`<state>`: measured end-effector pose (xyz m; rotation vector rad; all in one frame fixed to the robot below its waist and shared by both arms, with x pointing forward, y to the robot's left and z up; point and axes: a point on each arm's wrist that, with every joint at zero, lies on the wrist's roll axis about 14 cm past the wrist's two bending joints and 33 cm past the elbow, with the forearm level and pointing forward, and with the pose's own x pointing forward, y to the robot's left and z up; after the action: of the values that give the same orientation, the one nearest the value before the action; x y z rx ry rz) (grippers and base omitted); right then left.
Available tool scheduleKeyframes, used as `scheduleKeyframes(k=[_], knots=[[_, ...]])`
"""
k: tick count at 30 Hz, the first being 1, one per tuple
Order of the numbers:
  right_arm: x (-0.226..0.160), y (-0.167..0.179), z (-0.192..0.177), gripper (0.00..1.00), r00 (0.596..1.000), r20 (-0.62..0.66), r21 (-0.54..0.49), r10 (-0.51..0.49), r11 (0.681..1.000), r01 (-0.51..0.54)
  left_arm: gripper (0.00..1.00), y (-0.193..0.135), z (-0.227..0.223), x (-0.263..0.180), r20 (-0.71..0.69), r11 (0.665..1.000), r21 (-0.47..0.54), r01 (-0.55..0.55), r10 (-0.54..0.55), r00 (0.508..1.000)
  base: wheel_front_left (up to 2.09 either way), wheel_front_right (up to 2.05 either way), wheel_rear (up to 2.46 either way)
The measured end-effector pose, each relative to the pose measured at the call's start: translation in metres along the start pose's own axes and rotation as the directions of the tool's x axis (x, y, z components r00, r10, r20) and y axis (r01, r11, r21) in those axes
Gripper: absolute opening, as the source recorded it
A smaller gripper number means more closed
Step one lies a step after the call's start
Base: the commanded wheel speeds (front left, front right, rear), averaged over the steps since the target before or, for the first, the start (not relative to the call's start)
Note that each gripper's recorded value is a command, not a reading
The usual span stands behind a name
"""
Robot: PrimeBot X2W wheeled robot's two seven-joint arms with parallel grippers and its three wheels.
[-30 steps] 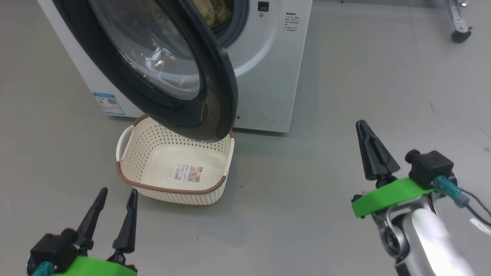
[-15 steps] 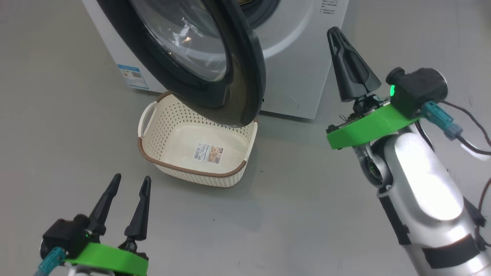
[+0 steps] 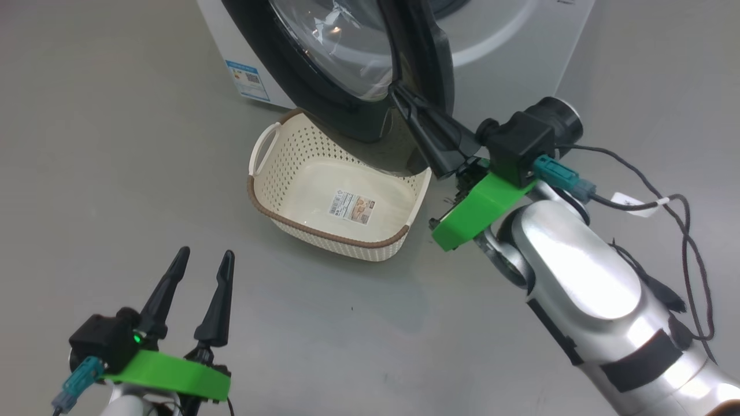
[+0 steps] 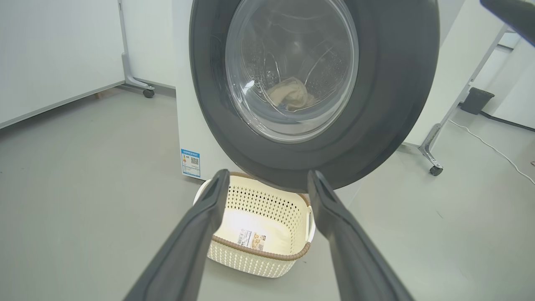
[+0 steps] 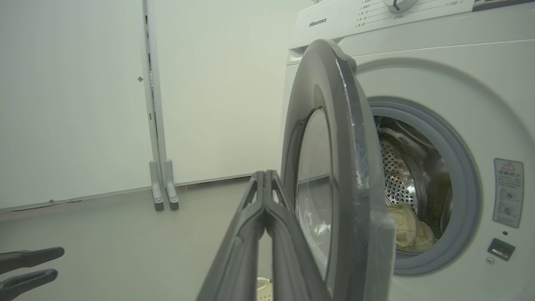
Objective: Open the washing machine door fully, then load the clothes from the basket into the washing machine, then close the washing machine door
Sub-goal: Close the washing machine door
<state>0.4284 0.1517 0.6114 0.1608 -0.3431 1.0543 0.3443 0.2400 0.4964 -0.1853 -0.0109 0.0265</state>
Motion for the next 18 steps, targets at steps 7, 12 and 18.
scheduleKeyframes(k=[7,12,18], knots=[[0.004,0.018,-0.035,0.00,0.994,-0.087,0.023,0.072,0.997,-0.070,1.00,0.004,-0.002,0.001,-0.009,1.000,0.000,-0.020,0.020,1.000,0.00,0.00,0.00],[0.007,0.018,-0.052,0.00,0.989,-0.125,0.033,0.082,0.996,-0.078,1.00,0.006,-0.003,0.001,-0.014,1.000,0.003,-0.028,0.028,1.000,0.00,0.00,0.00],[0.006,0.008,-0.069,0.00,0.984,-0.168,0.045,0.062,0.997,-0.055,1.00,0.008,-0.007,0.001,-0.027,0.999,0.003,-0.039,0.039,0.999,0.00,0.00,0.00]])
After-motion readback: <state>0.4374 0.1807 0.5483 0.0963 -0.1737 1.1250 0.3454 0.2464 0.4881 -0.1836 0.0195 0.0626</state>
